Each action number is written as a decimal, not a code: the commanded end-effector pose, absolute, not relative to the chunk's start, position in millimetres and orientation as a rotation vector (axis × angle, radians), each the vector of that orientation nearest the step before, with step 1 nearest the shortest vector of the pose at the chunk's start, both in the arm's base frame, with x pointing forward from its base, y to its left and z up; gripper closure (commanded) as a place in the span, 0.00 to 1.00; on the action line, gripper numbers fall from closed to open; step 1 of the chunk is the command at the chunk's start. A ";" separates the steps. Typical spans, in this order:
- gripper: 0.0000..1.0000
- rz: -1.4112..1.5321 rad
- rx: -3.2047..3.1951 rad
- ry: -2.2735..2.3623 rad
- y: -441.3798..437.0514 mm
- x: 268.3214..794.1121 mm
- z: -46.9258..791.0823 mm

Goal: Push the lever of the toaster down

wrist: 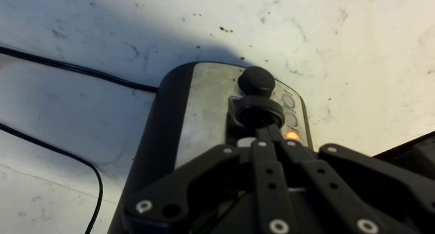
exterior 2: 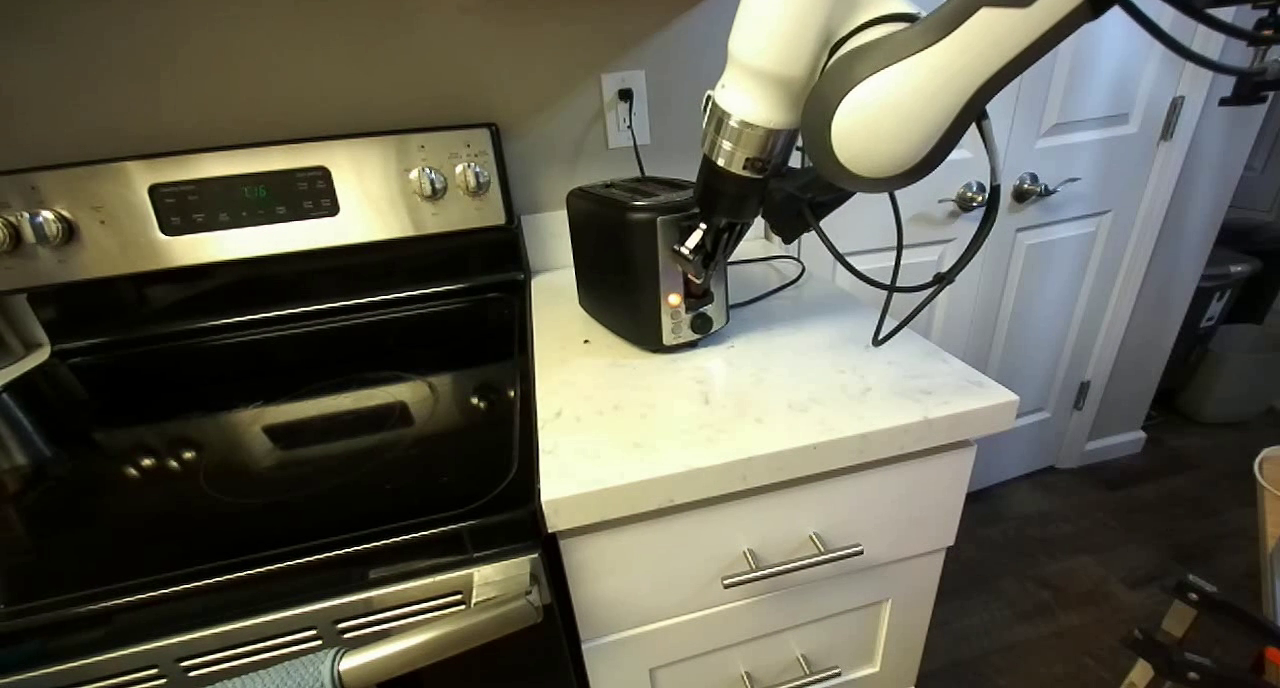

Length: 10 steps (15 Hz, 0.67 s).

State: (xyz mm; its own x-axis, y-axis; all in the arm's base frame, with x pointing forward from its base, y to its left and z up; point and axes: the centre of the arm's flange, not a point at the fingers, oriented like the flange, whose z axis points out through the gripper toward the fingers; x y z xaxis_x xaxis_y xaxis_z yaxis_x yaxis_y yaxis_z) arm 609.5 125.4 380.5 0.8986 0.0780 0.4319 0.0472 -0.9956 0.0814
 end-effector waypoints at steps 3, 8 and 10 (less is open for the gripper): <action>1.00 0.675 2.994 0.045 130.6 615.7 381.0; 1.00 0.534 3.061 -0.046 150.3 588.9 433.5; 1.00 0.511 3.085 -0.048 167.8 574.4 453.9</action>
State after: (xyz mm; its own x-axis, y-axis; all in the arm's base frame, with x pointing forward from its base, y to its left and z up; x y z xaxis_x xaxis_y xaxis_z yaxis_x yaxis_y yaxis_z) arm 598.4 148.8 419.5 0.9378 0.0121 0.3470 -0.0020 -0.9992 0.0401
